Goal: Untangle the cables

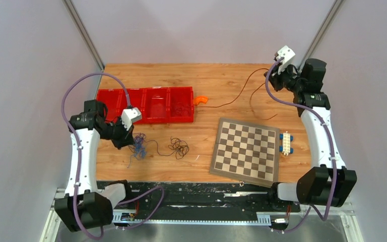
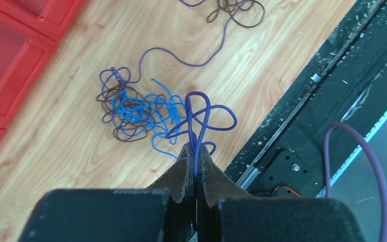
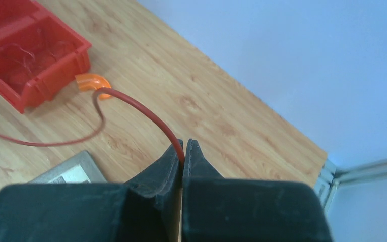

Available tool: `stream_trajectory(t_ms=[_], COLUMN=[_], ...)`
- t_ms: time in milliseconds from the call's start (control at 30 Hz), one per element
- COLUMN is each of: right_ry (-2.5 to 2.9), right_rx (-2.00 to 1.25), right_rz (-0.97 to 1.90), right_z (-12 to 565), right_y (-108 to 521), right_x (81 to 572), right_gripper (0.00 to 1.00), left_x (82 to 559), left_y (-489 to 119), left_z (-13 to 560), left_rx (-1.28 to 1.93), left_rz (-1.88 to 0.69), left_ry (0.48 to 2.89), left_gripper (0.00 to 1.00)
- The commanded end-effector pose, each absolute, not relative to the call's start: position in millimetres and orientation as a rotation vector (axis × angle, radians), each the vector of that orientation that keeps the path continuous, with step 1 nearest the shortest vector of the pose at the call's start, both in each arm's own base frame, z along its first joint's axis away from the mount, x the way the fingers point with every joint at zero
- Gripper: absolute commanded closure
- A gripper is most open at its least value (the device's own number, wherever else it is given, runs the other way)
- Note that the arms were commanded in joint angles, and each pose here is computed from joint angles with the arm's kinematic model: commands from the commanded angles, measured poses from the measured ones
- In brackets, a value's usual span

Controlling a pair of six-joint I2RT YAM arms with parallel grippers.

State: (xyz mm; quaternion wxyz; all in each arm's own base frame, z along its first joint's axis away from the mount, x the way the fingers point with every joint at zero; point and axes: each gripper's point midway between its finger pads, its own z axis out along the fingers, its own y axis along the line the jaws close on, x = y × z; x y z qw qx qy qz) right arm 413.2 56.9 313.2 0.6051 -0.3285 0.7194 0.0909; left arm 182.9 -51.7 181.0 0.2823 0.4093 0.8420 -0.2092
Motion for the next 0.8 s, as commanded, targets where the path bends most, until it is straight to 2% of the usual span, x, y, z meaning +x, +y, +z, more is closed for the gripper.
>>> stream_trajectory(t_ms=[0,167,333,500,567,733,767], right_ry=[1.531,1.538,1.512,1.491,1.49,1.48,1.477], right_rx=[-0.808,-0.77,-0.745,-0.718,-0.713,-0.737,-0.744], right_rz=[0.379,0.429,0.468,0.554,0.597,0.675,0.688], right_z=[362,372,394,417,421,425,426], right_y=[88,92,97,106,111,130,135], right_x=[394,396,394,384,380,370,368], right_gripper=[1.0,1.0,1.0,1.0,1.0,1.0,1.0], left_x=[225,301,380,437,451,462,461], left_y=[-45,-53,-48,-50,-51,-80,-83], left_z=[202,227,196,162,152,143,143], left_rx=[1.004,0.752,0.497,0.359,0.342,0.414,0.421], left_rz=[-0.513,-0.466,-0.328,-0.346,-0.345,-0.382,-0.396], left_ry=[2.166,2.167,2.299,2.384,2.399,2.398,2.396], left_gripper=[1.0,1.0,1.0,0.99,0.96,0.71,0.68])
